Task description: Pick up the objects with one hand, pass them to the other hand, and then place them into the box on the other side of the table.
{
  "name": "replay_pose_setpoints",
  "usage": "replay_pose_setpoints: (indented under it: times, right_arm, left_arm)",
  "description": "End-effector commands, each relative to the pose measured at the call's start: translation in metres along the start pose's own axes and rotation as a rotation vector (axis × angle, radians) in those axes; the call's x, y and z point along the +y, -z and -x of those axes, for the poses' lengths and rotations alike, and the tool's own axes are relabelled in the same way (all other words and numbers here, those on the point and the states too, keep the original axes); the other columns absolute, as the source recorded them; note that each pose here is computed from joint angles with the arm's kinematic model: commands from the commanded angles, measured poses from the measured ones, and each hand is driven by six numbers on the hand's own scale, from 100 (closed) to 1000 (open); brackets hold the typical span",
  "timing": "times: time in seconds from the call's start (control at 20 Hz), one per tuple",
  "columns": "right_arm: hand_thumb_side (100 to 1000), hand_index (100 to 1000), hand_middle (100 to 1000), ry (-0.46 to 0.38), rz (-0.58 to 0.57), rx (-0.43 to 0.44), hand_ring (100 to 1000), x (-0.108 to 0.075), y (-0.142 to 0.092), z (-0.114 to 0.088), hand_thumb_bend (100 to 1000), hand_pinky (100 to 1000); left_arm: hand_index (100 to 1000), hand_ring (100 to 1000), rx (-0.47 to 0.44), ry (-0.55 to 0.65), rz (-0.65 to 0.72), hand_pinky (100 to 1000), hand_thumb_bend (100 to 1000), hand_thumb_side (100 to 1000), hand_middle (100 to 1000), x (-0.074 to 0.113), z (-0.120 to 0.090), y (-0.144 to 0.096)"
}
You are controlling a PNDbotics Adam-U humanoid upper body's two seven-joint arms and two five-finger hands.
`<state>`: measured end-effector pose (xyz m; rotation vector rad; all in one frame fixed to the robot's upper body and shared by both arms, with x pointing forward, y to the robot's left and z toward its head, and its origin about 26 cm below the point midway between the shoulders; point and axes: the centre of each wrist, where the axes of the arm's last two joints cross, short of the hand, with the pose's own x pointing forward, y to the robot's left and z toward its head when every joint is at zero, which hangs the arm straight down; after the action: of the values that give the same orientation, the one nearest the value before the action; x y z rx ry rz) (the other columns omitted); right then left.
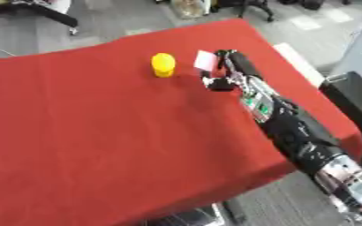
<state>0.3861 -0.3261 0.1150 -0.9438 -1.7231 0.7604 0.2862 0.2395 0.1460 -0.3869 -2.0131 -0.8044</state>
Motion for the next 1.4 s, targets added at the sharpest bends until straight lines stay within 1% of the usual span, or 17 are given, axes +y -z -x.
replay_pose_setpoints:
  times: [0.05, 0.1, 0.2, 0.35, 0.4, 0.45, 0.5, 0.6, 0.65, 0.75, 0.9, 1.0, 1.1, 1.15, 1.3, 1.35, 1.4]
  right_arm:
    - [388, 326, 507, 0.090, 0.080, -0.231, 340, -0.018, 0.000, -0.066, 180, 802]
    - [266, 327, 507, 0.126, 0.088, -0.293, 343, -0.019, -0.005, -0.086, 100, 801]
    - [270, 329, 507, 0.203, 0.093, -0.399, 353, -0.019, -0.014, -0.122, 100, 797]
    - [282, 330, 505, 0.329, 0.075, -0.520, 358, -0.013, -0.027, -0.166, 100, 792]
    - [286, 331, 505, 0.368, 0.057, -0.555, 358, -0.010, -0.032, -0.177, 100, 791]
    - [255, 331, 504, 0.398, 0.037, -0.583, 355, -0.007, -0.035, -0.187, 140, 790]
    - [297, 331, 504, 0.425, 0.010, -0.610, 353, -0.003, -0.038, -0.195, 100, 789]
    - [306, 330, 502, 0.468, -0.049, -0.653, 346, 0.004, -0.044, -0.208, 100, 786]
    - [306, 330, 502, 0.481, -0.070, -0.666, 346, 0.007, -0.047, -0.212, 100, 786]
    - [293, 330, 501, 0.484, -0.102, -0.690, 337, 0.013, -0.051, -0.217, 100, 786]
    - [266, 330, 507, 0.429, -0.136, -0.738, 334, 0.019, -0.054, -0.222, 100, 794]
    - [265, 329, 506, 0.384, -0.150, -0.761, 329, 0.021, -0.054, -0.222, 100, 795]
    - [267, 328, 506, 0.363, -0.175, -0.779, 325, 0.023, -0.054, -0.222, 100, 794]
    - [249, 327, 505, 0.362, -0.187, -0.785, 324, 0.025, -0.055, -0.222, 100, 793]
    - [266, 328, 505, 0.368, -0.214, -0.802, 320, 0.029, -0.054, -0.222, 100, 793]
    - [243, 327, 504, 0.367, -0.223, -0.807, 318, 0.030, -0.054, -0.223, 100, 792]
    - [265, 326, 504, 0.368, -0.230, -0.811, 318, 0.031, -0.054, -0.223, 100, 792]
  left_arm:
    - [838, 892, 0.027, 0.043, -0.029, 750, 100, 805, 720, 0.003, -0.005, 0.002]
    - [839, 895, 0.037, 0.053, -0.035, 749, 100, 791, 726, 0.003, -0.004, 0.003]
    - [849, 904, 0.052, 0.099, -0.043, 754, 100, 747, 742, 0.005, -0.002, 0.006]
    - [882, 934, 0.058, 0.201, -0.032, 770, 100, 711, 788, 0.005, 0.002, 0.013]
    - [897, 943, 0.047, 0.235, -0.026, 779, 100, 705, 808, 0.004, 0.003, 0.017]
    - [911, 950, 0.033, 0.266, -0.020, 788, 100, 649, 829, 0.002, 0.003, 0.020]
    - [917, 952, 0.009, 0.298, -0.014, 790, 100, 695, 835, 0.000, 0.004, 0.023]
    - [928, 960, -0.040, 0.346, -0.003, 797, 100, 701, 854, -0.004, 0.005, 0.029]
    - [928, 960, -0.057, 0.357, 0.000, 797, 100, 701, 854, -0.007, 0.007, 0.031]
    - [926, 963, -0.076, 0.340, 0.003, 789, 100, 754, 850, -0.013, 0.011, 0.036]
    - [922, 963, -0.062, 0.257, 0.021, 779, 144, 814, 843, -0.024, 0.017, 0.045]
    - [923, 963, -0.047, 0.207, 0.040, 775, 163, 828, 843, -0.028, 0.018, 0.050]
    - [923, 960, -0.041, 0.175, 0.053, 771, 163, 826, 844, -0.031, 0.017, 0.054]
    - [922, 959, -0.039, 0.165, 0.055, 770, 163, 822, 843, -0.032, 0.016, 0.056]
    - [921, 958, -0.030, 0.145, 0.048, 766, 169, 828, 843, -0.033, 0.017, 0.060]
    - [921, 958, -0.025, 0.139, 0.045, 765, 150, 831, 843, -0.033, 0.018, 0.061]
    - [921, 958, -0.018, 0.133, 0.041, 765, 171, 834, 843, -0.033, 0.019, 0.062]
